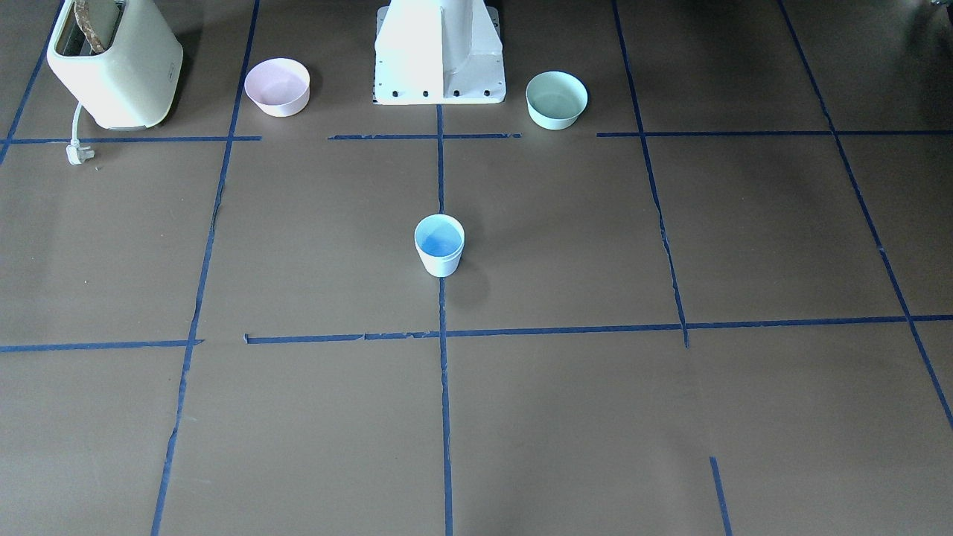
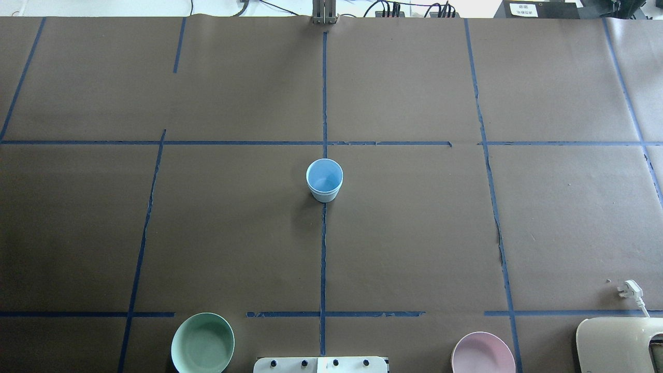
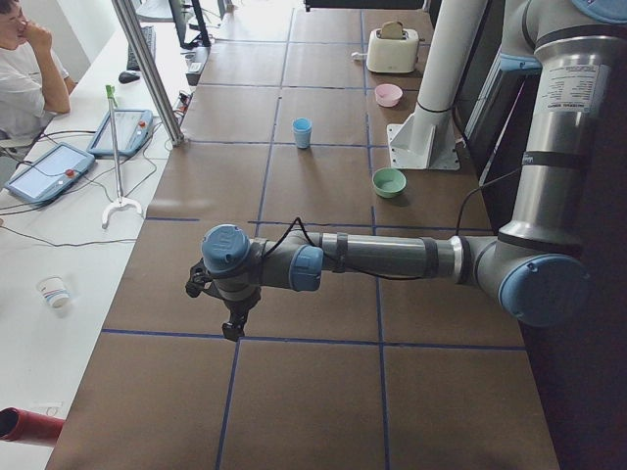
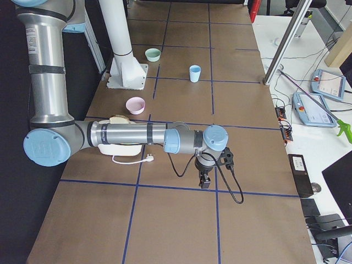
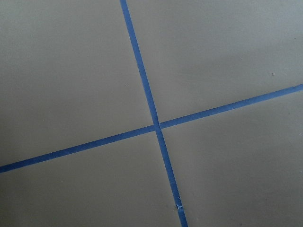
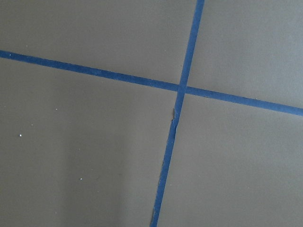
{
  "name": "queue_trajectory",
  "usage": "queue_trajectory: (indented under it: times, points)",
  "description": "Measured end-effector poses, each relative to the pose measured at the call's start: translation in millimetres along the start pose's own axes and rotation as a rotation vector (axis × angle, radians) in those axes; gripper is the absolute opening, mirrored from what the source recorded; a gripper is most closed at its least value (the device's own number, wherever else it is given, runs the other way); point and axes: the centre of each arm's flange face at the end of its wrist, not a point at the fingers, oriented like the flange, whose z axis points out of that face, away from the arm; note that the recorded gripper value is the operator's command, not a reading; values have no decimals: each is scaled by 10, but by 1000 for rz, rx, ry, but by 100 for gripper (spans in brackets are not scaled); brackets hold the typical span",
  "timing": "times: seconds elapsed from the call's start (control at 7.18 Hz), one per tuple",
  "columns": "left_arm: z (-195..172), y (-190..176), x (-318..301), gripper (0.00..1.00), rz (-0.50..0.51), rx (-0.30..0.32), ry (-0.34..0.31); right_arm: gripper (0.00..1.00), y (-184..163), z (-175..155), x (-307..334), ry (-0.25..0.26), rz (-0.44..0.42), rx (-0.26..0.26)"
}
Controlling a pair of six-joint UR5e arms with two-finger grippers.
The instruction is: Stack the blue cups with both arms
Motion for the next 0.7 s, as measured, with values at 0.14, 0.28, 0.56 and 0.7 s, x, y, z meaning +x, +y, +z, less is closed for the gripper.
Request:
queue_trajectory:
  times: [0.14, 0.28, 0.56, 0.7]
  points:
    - [-1, -1, 0, 100, 0, 0, -1, 100, 3, 2, 1, -1, 0, 0]
    - [-3, -3, 1, 100, -1, -1, -2, 100, 8, 7, 5, -1, 0, -1]
    - [-18, -20, 13, 100, 0, 1, -3, 100, 24, 26, 21, -2, 3, -5]
    - [-25, -39, 12, 100, 0, 0, -11, 100, 30, 30, 24, -2, 4, -6]
